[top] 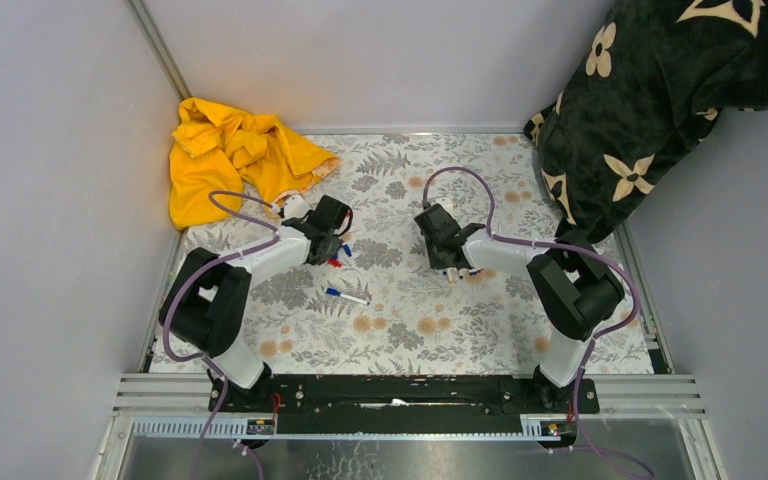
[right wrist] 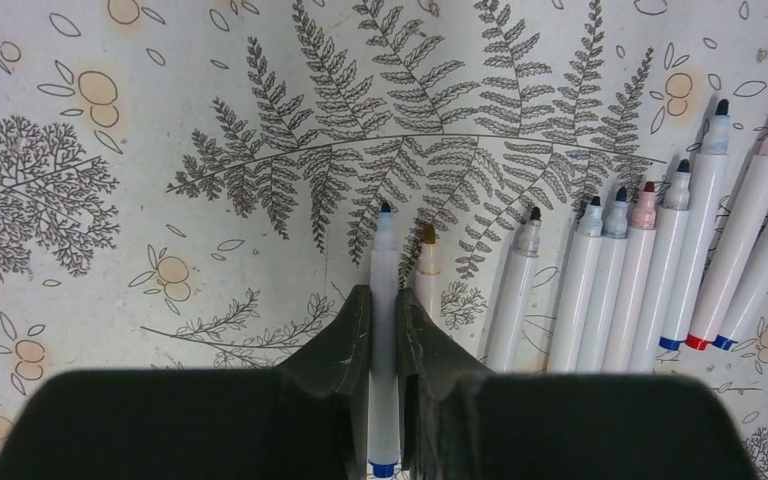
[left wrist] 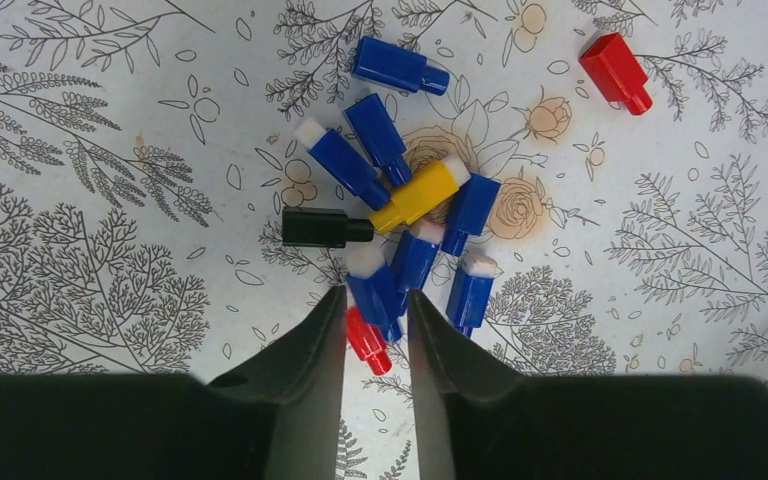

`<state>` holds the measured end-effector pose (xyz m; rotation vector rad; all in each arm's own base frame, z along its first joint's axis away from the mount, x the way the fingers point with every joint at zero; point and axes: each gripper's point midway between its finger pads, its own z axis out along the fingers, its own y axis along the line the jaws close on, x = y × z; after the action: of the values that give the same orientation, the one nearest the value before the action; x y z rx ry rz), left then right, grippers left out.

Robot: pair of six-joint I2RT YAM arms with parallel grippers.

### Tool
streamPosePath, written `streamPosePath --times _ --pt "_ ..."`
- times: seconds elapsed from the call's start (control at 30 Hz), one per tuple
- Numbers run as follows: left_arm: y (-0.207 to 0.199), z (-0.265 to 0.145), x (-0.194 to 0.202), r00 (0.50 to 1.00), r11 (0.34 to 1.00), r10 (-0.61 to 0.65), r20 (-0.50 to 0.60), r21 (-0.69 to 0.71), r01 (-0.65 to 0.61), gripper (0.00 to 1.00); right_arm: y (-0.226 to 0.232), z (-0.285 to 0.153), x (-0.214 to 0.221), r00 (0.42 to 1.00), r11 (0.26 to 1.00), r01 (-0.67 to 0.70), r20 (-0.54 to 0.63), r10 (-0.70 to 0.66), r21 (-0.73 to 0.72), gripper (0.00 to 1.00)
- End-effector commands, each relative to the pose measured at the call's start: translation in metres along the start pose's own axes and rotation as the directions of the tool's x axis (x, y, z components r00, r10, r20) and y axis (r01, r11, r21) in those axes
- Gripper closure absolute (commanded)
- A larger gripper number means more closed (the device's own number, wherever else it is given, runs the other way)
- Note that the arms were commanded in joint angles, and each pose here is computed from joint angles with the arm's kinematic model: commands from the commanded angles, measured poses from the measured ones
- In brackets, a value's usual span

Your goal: Open the pen caps

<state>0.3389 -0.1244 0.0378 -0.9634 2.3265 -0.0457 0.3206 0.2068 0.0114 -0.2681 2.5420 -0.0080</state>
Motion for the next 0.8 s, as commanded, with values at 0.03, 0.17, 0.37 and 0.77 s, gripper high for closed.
streamPosePath --times 0.03,0.17,0.37,0.77 --pt "0.0 0.002 -0.005 0.999 1.0 0.023 0.037 -0.018 -0.023 0.63 -0.011 0.008 0.007 1.0 0.998 0.027 -0.015 -0.027 0.065 0.82" --pt "-0.005 -0.002 -0.009 0.999 1.0 0.014 0.044 -0.003 -0.014 0.63 -0.011 0.006 0.006 0.999 0.997 0.035 -0.014 -0.034 0.062 0.75" --pt "-0.018 -0.02 -0.026 0.997 0.999 -0.018 0.075 0.042 0.015 0.59 -0.007 -0.004 -0.013 0.998 0.998 0.051 0.019 -0.051 0.043 0.7" --pt "-0.033 -0.09 -0.065 0.99 0.978 -0.078 0.119 0.203 0.053 0.26 0.057 -0.056 -0.043 0.974 0.943 0.222 0.109 -0.2 -0.248 0.55"
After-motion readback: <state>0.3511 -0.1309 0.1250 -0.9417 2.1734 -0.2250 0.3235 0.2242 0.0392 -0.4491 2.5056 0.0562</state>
